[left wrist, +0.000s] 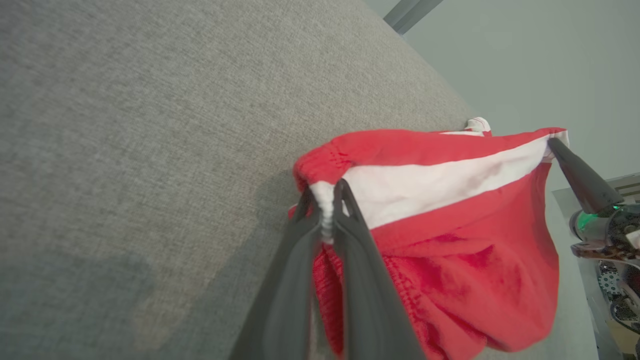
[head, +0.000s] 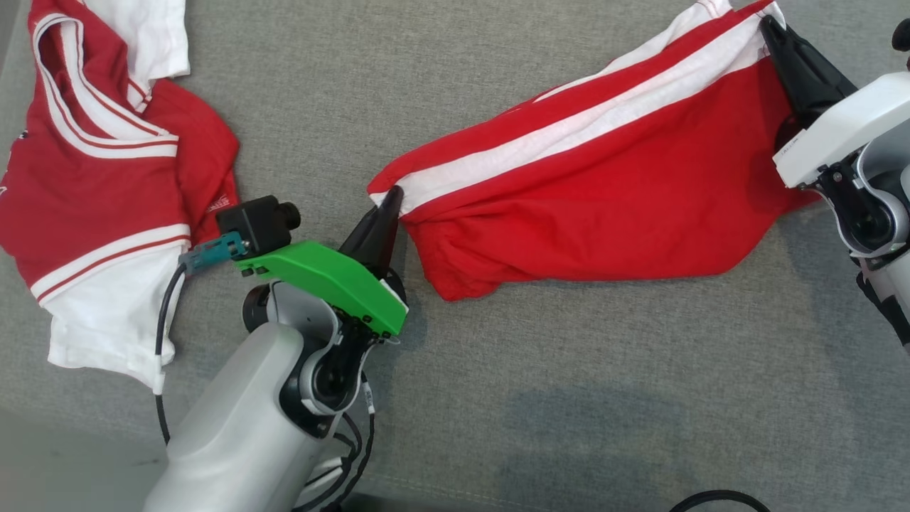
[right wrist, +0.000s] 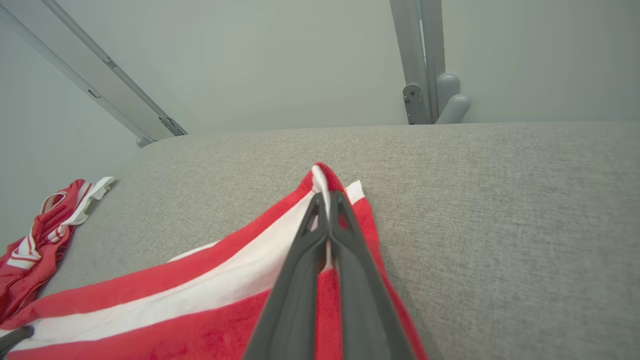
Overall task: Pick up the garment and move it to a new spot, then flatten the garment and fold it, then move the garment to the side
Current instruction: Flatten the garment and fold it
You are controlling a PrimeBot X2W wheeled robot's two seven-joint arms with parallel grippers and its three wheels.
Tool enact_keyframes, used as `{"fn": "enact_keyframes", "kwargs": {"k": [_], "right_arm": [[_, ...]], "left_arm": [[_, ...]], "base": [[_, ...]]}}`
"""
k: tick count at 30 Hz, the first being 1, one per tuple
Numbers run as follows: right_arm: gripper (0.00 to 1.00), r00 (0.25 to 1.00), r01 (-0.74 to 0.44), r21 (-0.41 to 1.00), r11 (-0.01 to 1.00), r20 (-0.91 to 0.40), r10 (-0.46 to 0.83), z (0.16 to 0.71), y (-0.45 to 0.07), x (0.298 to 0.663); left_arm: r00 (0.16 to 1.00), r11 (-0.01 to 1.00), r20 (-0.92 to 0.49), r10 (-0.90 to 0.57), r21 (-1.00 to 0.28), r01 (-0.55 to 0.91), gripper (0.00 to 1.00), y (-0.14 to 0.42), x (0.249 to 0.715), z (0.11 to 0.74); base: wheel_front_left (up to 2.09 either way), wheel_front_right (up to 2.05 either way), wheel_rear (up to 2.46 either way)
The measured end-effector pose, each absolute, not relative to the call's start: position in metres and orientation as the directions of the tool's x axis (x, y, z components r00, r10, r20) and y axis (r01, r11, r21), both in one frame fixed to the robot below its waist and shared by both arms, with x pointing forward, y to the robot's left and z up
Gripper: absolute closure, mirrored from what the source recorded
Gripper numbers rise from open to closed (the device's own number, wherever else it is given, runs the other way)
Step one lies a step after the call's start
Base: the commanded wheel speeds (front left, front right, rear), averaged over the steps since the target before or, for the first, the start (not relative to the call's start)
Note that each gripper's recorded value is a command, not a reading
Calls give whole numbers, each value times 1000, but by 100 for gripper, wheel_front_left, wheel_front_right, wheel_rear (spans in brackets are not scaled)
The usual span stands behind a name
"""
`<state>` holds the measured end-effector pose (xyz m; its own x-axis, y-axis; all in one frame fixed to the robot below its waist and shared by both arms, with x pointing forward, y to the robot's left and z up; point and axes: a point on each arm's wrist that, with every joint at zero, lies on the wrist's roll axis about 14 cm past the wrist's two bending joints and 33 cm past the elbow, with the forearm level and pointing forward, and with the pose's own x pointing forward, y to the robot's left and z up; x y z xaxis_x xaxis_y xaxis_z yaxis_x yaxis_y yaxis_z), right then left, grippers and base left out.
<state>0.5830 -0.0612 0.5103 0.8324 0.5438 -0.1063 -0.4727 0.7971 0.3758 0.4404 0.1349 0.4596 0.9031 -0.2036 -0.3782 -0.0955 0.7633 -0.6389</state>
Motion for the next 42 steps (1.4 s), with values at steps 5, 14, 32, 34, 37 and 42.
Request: {"fn": "enact_keyframes", "kwargs": {"k": [5, 14, 32, 34, 37, 42], "right_arm": [[100, 822, -480, 357, 801, -137, 553, 500, -48, 597], [100, 824, -467, 299, 832, -195, 532, 483, -50, 607], [0, 753, -595, 167, 786, -224, 618, 508, -51, 574], [0, 744, -589, 138, 796, -291, 601, 503, -68, 565], [0, 754, -562, 122, 818, -329, 568, 506, -90, 562], [0, 743, -536, 140, 832, -389, 544, 493, -97, 561]], "left_arm": [[908, 763, -370, -198, -639, -94, 100, 133, 446, 461], [918, 776, -359, -170, -622, -99, 100, 136, 460, 463], [957, 928, -250, -149, -369, 48, 0, 148, 452, 488], [959, 947, -236, -158, -312, 79, 0, 144, 442, 493], [972, 967, -185, -145, -235, 100, 0, 148, 433, 508], [981, 972, -138, -139, -208, 109, 0, 144, 415, 519]], "base": [[0, 0, 0], [0, 0, 0], [0, 0, 0], [0, 0, 0], [0, 0, 0], [0, 0, 0]]}}
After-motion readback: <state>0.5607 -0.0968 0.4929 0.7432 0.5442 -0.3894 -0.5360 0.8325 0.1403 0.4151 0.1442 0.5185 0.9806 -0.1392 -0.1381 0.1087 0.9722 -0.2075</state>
